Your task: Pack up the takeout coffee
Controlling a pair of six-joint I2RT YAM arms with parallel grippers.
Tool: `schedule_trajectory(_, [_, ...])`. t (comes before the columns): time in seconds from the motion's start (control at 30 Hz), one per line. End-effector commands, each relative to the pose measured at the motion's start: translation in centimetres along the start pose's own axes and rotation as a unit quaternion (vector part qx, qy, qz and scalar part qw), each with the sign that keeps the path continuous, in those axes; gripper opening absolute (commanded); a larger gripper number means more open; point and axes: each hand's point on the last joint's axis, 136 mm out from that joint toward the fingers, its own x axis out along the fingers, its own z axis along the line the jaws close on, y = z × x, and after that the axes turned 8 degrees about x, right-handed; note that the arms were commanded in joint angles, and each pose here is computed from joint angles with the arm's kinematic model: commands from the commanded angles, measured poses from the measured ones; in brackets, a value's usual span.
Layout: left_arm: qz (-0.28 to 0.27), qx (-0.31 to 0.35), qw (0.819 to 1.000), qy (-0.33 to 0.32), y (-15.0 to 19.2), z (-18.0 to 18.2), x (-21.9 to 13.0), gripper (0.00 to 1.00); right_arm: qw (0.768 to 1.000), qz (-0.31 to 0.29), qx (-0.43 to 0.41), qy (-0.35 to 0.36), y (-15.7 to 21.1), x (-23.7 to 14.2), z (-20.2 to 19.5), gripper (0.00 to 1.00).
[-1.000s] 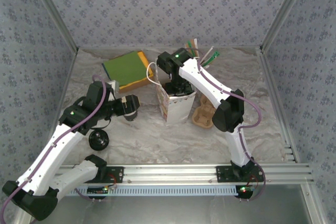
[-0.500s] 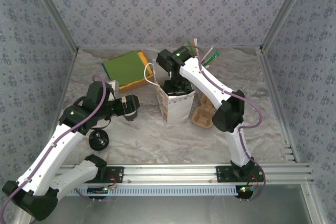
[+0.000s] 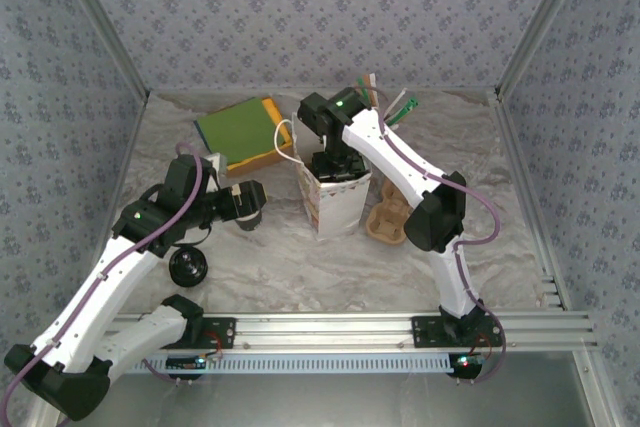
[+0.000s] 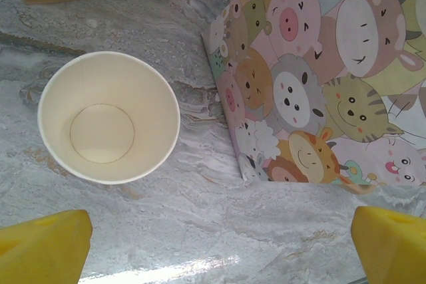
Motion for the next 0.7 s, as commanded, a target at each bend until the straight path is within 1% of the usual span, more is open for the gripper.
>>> schedule_trajectory(0.0, [-0.009,0.001,1.000,0.015,-0.54,-0.76,-0.27,1.00,0.998,0.043,-0.001,0.035,2.71,-1.17,-1.89,0.68])
schedule_trajectory(0.67, [-0.009,0.000,1.000,0.015,-0.53,-0.73,-0.26,0.99,0.998,0.045,-0.002,0.035,2.81,-1.00,-1.75,0.68])
